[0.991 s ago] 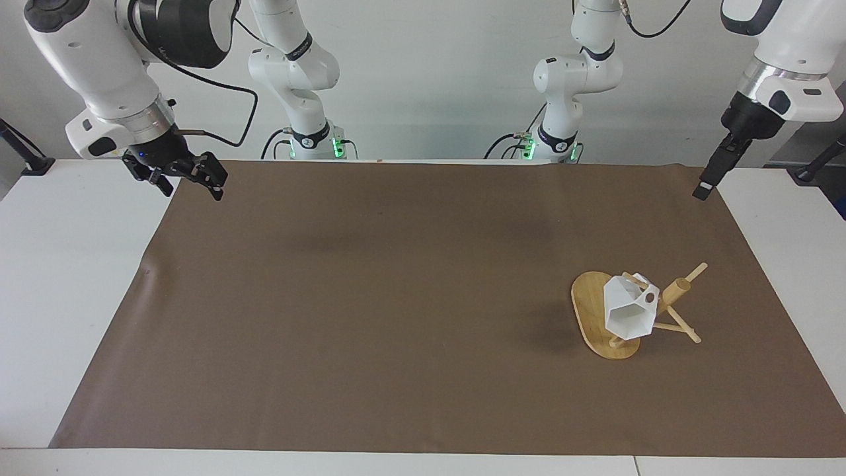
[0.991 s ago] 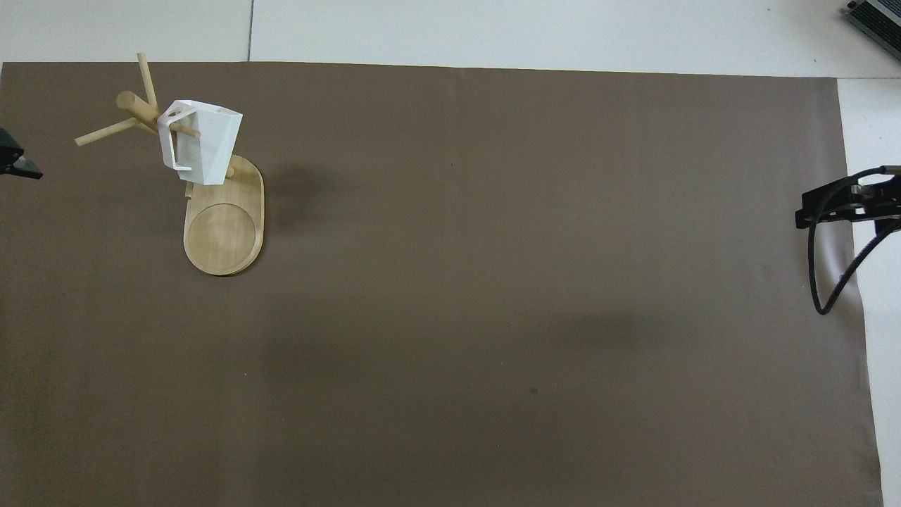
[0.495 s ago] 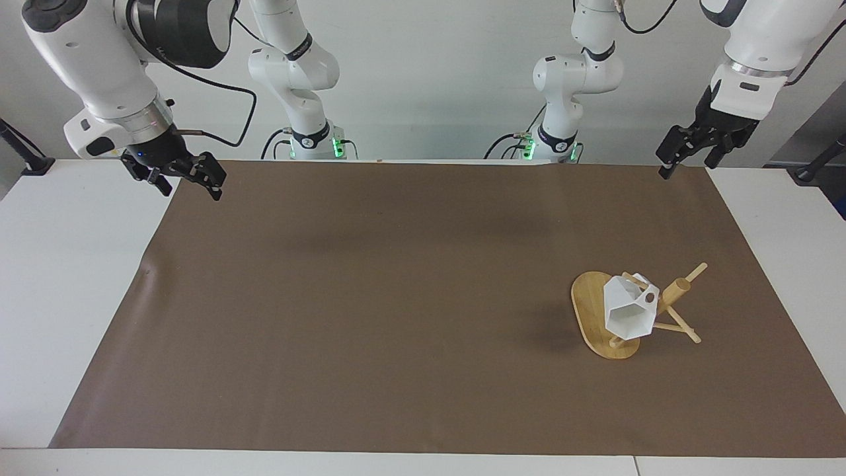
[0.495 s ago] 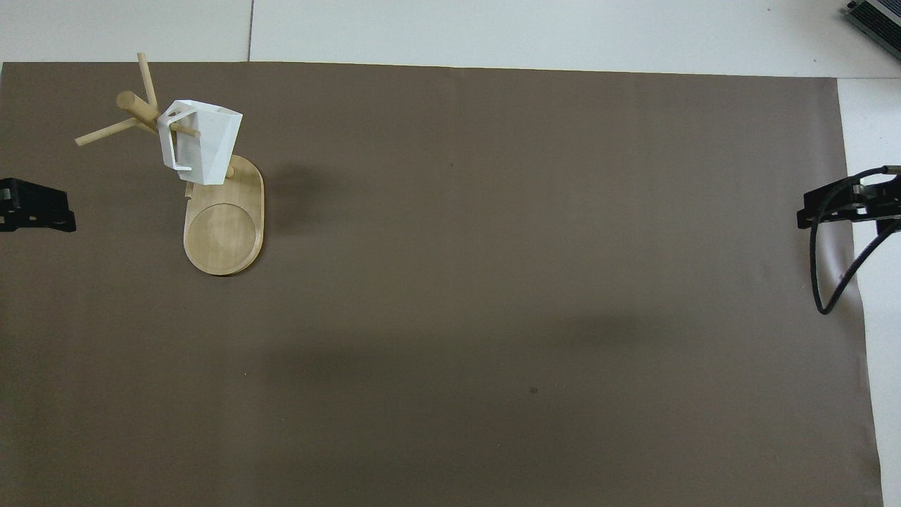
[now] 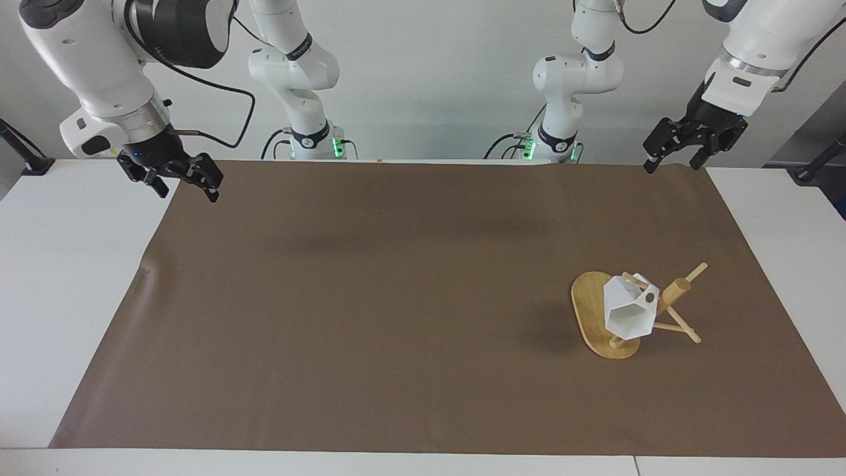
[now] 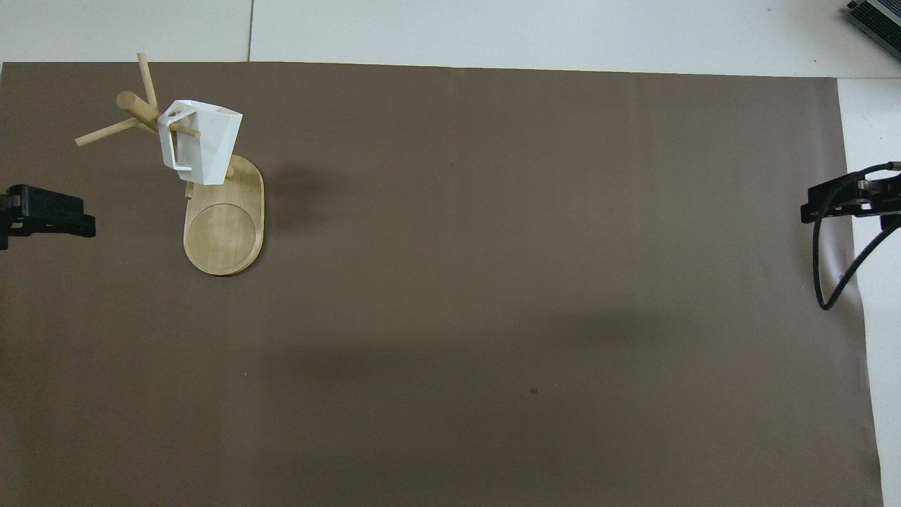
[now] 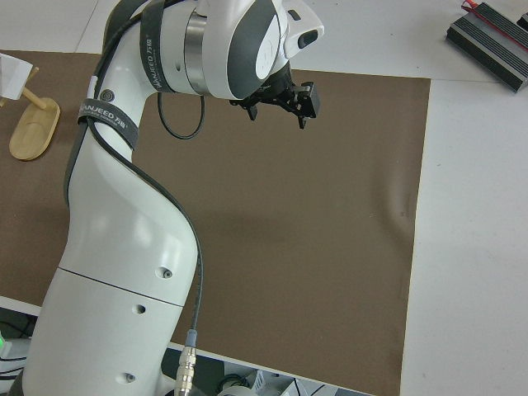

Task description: Hang cup on rack

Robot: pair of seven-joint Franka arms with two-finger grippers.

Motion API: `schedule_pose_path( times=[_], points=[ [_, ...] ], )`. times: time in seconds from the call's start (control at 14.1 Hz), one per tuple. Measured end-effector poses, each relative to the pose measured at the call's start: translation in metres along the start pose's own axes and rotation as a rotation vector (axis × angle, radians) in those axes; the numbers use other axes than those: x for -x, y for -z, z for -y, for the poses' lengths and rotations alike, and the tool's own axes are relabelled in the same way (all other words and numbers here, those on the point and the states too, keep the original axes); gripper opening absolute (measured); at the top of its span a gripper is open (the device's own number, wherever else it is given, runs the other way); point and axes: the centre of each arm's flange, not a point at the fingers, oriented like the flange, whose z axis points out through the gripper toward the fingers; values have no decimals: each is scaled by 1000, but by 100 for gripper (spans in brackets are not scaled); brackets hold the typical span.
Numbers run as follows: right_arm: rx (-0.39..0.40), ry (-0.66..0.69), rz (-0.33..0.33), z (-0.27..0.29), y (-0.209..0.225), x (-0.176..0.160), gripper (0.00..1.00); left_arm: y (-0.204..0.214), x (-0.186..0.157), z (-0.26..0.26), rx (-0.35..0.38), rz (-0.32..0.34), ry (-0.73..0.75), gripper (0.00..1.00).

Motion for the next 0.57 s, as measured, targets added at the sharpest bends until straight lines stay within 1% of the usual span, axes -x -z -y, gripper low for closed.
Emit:
schedule_pose_path(
  times=[0.14, 0.35, 0.57],
  points=[
    [0, -1, -1, 0, 0, 0, 100, -1, 1, 1, -11, 7, -14, 100],
    [0, -1, -1, -1, 0, 0, 100, -1, 4, 4, -40, 36, -21, 100],
    [0, -1, -1, -1, 0, 0, 100, 3, 5, 0, -44, 32, -29, 100]
  ],
)
